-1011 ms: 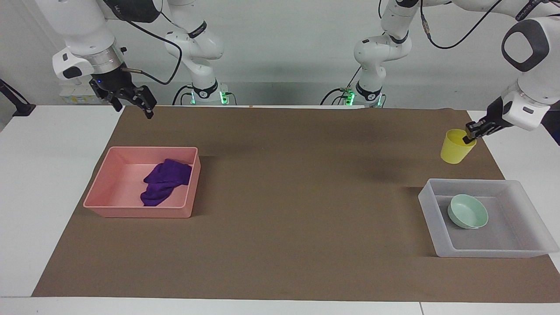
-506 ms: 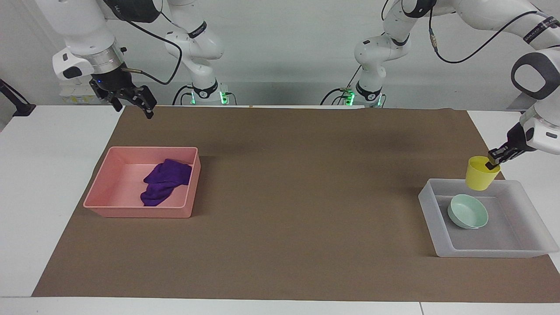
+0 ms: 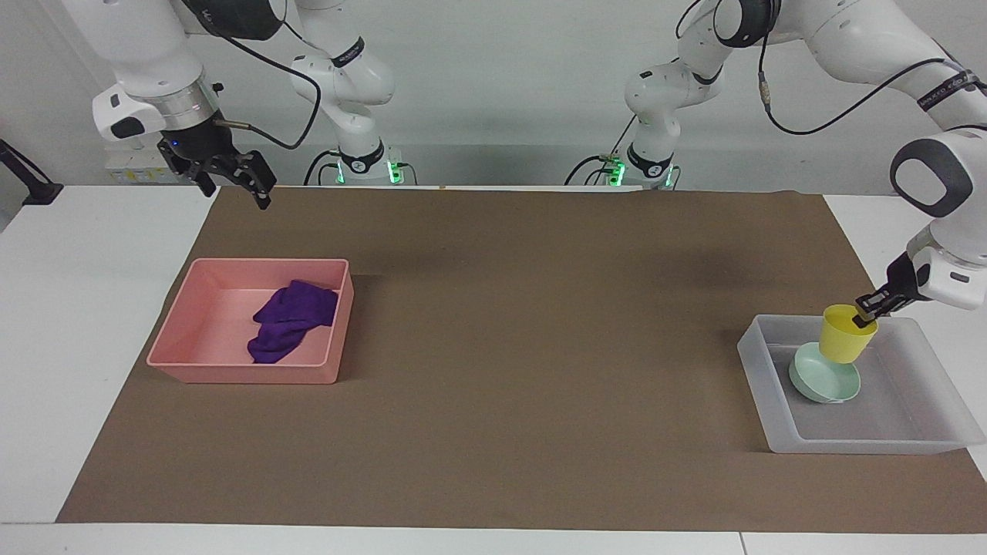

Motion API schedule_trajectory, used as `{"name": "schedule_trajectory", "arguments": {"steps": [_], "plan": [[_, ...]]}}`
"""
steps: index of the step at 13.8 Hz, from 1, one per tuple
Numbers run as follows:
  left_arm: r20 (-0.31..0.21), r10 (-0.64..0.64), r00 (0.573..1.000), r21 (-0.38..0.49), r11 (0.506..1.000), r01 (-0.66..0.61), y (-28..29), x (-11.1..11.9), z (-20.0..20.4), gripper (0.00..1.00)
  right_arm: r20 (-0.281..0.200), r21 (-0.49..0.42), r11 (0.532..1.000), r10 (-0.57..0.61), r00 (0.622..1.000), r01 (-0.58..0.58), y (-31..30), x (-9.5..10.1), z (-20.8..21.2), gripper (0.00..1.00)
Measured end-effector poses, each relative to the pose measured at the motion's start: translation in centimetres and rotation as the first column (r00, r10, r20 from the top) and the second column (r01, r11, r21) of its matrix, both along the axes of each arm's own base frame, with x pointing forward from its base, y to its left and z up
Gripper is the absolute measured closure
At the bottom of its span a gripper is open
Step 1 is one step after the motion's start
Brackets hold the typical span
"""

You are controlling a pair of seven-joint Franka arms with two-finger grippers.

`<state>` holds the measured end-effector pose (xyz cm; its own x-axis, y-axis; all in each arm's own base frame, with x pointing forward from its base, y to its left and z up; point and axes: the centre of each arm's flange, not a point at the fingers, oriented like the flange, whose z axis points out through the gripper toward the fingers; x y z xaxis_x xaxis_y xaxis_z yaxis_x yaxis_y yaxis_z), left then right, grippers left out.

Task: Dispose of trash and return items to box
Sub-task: 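Carry the yellow cup with the left gripper into the green bowl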

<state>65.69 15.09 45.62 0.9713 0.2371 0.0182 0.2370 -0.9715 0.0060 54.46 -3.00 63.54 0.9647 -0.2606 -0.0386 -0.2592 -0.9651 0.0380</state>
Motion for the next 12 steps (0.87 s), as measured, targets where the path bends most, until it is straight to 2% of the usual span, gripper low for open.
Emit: {"name": "schedule_trajectory", "arguments": {"steps": [6, 8, 11, 12], "plan": [[-0.055, 0.015, 0.998, -0.016, 1.0, -0.016, 1.3, 0.9, -5.8, 0.96, 0.0, 0.0, 1.0, 0.0, 1.0, 0.0, 0.0, 0.0, 0.0, 0.0], [-0.044, 0.024, 0.999, -0.014, 1.0, -0.025, 2.0, 1.1, -6.5, 0.96, 0.0, 0.0, 1.0, 0.0, 1.0, 0.0, 0.0, 0.0, 0.0, 0.0], [0.006, 0.015, 1.0, -0.005, 1.0, -0.015, 2.0, 1.7, -6.3, 0.66, 0.0, 0.0, 1.0, 0.0, 1.0, 0.0, 0.0, 0.0, 0.0, 0.0], [0.017, 0.007, 1.0, -0.004, 1.0, -0.007, 1.8, 1.9, -6.2, 0.5, 0.0, 0.0, 1.0, 0.0, 1.0, 0.0, 0.0, 0.0, 0.0, 0.0]]}}
